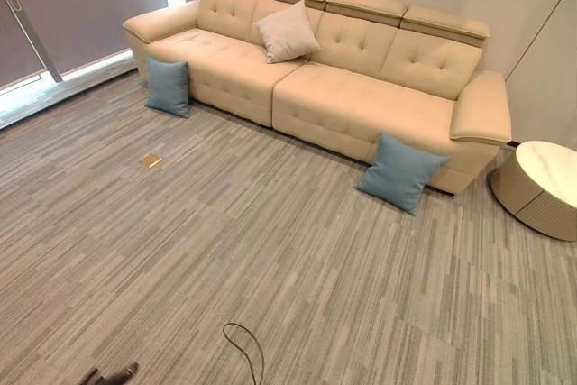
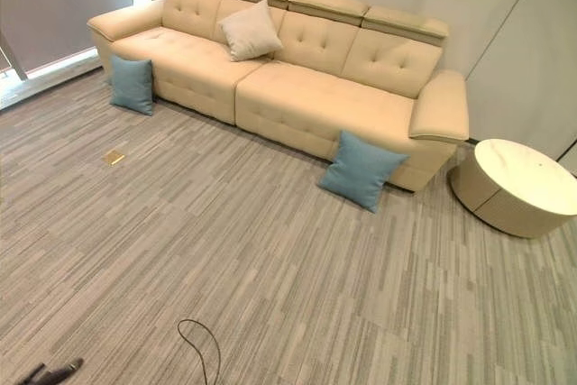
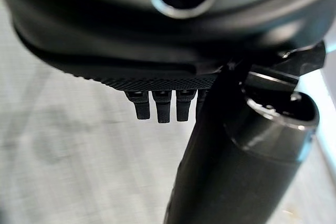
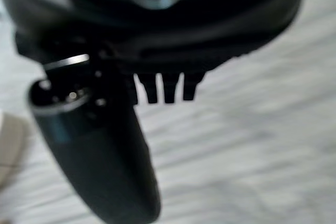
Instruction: Pick up all the scattered cushions and arrange them neatly on the sofa.
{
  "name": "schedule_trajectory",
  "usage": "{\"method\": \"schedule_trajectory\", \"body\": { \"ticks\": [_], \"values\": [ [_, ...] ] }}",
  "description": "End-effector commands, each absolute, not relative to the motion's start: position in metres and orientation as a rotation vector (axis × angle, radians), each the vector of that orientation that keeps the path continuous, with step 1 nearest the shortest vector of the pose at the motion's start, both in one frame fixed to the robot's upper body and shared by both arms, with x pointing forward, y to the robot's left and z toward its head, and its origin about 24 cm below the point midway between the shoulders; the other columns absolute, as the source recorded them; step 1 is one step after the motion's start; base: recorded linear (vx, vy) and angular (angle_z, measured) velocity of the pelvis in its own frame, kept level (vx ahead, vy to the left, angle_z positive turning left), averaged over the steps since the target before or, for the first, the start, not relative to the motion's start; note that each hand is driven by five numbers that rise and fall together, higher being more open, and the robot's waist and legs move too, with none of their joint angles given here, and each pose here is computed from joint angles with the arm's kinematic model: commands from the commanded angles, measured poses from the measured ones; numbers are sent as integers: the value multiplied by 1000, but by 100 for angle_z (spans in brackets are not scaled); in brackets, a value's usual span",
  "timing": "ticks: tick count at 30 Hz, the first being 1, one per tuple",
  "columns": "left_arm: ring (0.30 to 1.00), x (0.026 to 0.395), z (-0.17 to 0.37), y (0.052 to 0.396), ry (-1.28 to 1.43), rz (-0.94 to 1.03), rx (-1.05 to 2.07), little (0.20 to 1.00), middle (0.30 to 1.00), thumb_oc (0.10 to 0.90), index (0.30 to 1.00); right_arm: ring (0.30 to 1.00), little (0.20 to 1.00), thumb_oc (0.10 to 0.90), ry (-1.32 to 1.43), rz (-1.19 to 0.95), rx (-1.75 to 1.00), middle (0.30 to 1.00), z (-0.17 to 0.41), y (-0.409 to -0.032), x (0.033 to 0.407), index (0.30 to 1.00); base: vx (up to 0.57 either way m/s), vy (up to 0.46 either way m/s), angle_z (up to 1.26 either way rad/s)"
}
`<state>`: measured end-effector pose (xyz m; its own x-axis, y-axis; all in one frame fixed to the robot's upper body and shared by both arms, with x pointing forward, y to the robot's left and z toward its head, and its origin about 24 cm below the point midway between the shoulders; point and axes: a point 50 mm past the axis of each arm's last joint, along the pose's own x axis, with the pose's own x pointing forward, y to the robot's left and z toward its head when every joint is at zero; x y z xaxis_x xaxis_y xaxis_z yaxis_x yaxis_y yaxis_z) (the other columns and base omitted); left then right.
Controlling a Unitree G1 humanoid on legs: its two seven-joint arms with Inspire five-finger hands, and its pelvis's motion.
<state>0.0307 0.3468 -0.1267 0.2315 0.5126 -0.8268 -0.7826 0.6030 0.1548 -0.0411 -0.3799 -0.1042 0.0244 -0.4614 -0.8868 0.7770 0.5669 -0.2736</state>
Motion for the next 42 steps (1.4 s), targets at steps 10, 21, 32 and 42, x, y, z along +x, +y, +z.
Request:
{"method": "schedule_trajectory", "body": {
  "ticks": [10,21,32,42],
  "values": [
    [900,89,-141,296,1006,580,-156,900,900,800,900,900,900,800,1134,-1021,380,900,-129,-346,-13,900,89,-121,-16],
    [900,72,-150,283,1122,445,71,900,900,800,900,900,900,800,1105,-807,120,900,-125,-349,39,900,396,-60,-32],
    [900,98,-145,281,1081,455,106,900,900,800,900,900,900,800,913,-656,26,900,-112,-340,113,900,597,189,-30],
    [900,146,-137,248,921,260,285,900,900,800,900,900,900,800,871,-895,61,900,-107,-362,82,900,691,-230,28]
  ]
}}
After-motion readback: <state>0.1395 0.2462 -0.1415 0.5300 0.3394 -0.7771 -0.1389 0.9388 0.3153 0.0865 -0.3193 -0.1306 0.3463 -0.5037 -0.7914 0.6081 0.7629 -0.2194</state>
